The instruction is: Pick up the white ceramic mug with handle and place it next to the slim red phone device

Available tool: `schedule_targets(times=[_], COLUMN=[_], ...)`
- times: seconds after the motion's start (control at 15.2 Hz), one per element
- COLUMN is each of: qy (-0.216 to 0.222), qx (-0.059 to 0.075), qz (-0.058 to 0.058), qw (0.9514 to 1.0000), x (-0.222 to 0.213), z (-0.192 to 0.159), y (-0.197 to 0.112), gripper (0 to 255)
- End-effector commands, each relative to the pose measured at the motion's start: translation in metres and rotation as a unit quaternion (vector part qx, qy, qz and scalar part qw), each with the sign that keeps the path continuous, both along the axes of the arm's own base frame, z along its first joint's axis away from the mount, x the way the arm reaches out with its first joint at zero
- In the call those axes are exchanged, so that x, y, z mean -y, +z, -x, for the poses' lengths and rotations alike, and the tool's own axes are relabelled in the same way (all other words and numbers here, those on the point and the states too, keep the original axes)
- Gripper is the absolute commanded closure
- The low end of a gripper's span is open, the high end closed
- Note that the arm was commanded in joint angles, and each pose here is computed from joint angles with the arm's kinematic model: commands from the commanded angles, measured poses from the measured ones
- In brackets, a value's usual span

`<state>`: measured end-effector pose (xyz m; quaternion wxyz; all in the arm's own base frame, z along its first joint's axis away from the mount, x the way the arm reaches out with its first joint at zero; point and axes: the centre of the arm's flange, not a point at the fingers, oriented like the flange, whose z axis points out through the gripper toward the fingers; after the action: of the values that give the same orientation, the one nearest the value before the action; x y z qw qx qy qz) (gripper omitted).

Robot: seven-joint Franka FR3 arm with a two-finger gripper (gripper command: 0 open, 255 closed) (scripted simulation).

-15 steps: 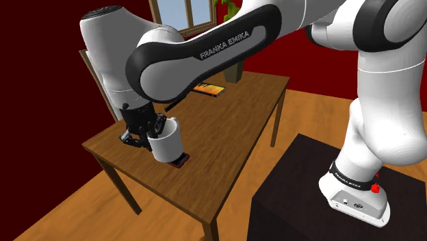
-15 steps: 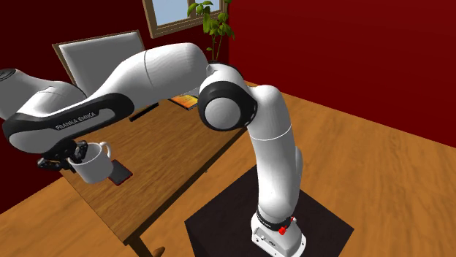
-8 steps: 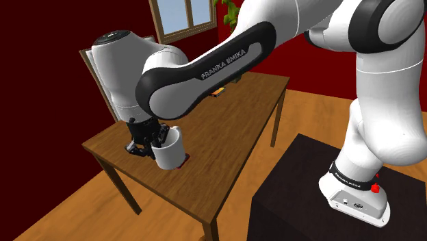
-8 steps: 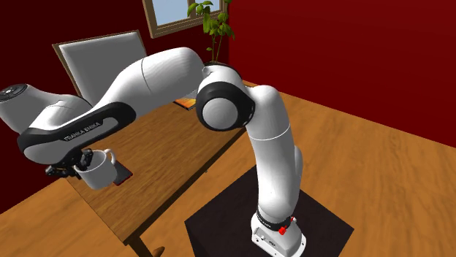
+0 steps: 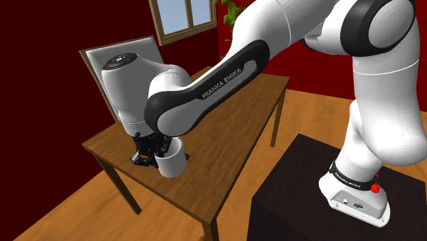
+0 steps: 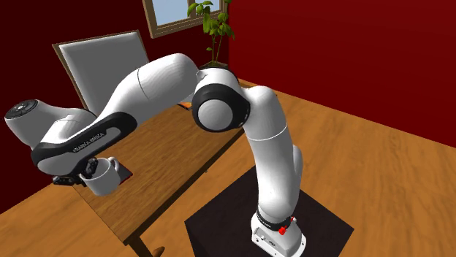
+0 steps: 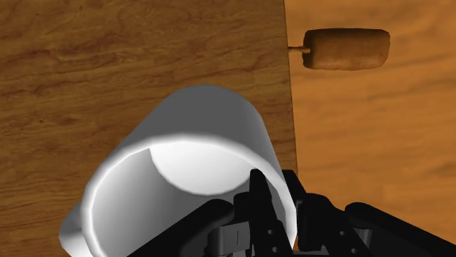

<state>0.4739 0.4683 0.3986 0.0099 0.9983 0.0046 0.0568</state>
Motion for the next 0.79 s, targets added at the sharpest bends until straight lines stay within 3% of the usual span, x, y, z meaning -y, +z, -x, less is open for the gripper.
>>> schedule_targets(times=[0.0,0.4,0.73], qy=[0.000,0.000,0.000], qx=[0.000,0.000,0.000], qz=[0.000,0.000,0.000], qw=[1.0000,1.0000,1.0000], x=[0.001,0.001,0.001], z=[0.001,0.001,0.001], y=[-0.010,-0.041,-0.041], gripper=[255,255,255])
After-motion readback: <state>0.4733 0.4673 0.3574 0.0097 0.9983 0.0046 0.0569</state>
